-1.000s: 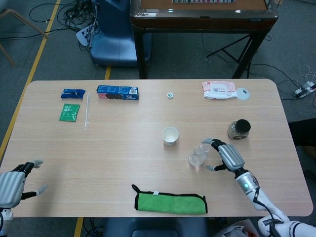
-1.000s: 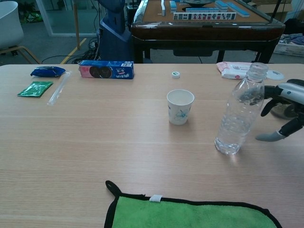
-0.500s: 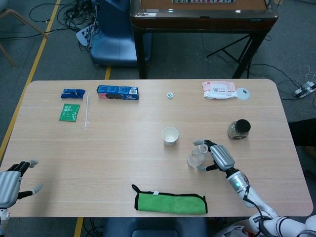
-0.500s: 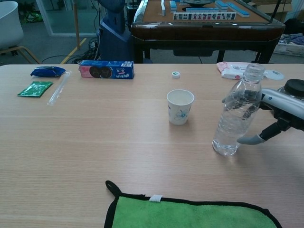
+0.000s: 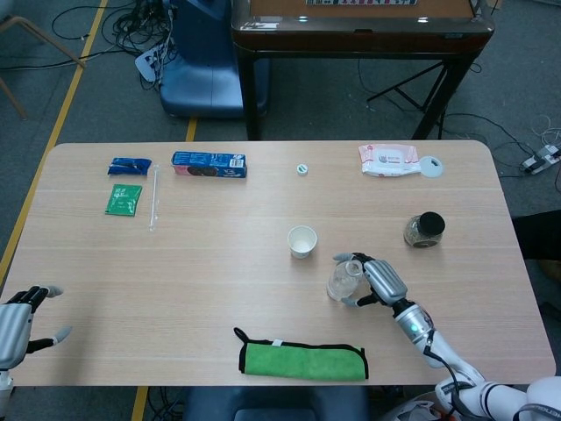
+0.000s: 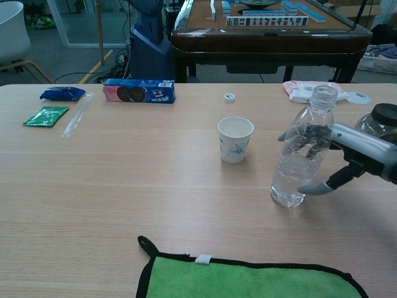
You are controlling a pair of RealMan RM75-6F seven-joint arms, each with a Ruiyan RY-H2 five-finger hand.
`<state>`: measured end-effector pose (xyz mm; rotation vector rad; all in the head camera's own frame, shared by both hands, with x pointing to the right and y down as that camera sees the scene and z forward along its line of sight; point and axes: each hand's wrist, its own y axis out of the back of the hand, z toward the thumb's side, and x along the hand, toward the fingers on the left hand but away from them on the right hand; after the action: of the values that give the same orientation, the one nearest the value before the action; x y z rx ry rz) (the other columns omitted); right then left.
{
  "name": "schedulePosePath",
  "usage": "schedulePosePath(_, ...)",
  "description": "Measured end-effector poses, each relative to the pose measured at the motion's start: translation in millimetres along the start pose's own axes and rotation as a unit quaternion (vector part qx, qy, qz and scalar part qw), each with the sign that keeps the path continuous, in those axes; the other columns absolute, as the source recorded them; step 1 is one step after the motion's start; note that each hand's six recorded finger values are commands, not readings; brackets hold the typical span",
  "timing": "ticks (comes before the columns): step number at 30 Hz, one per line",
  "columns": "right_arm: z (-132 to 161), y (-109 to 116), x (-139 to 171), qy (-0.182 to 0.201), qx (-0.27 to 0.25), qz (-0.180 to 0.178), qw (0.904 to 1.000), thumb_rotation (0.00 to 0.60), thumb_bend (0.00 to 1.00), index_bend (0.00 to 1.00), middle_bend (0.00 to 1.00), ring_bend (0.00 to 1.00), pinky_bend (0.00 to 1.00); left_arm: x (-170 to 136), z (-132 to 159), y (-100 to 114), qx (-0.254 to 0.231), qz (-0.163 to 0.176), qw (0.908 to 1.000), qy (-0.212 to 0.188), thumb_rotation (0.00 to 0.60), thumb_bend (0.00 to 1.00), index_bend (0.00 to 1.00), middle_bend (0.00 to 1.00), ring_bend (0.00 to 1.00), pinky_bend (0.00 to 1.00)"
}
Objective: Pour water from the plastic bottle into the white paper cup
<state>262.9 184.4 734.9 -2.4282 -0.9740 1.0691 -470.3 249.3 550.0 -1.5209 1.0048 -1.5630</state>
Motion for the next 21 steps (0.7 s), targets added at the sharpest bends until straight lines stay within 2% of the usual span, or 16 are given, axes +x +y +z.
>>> schedulePosePath(9,-1.0,-1.7,-0.8,0.002,0.002,-0.003,1.0000,0.600,0.13,0.33,0.39,0.27,0.34,-0.3,0.2,-0.1,0.001,-0.002,1.0000,0.001,0.600,0.06,0.40,0.39,0.43,0.70)
schedulePosePath(15,-1.1,-2.3,-1.6,0.004,0.000,-0.008,1.0000,0.600,0.23,0.37,0.42,0.30,0.34,-0.1,-0.1,-0.3,0.001,-0.003,1.0000,0.003,0.600,0.06,0.40,0.39,0.43,0.70)
schedulePosePath(21,-0.7,-1.0,-1.7,0.005,-0.007,-0.016,0.9998,0.600,0.30,0.43,0.46,0.35,0.38,-0.3,-0.1,-0.3,0.001,-0.004,1.0000,0.003,0.600,0.06,0.41,0.39,0.43,0.70)
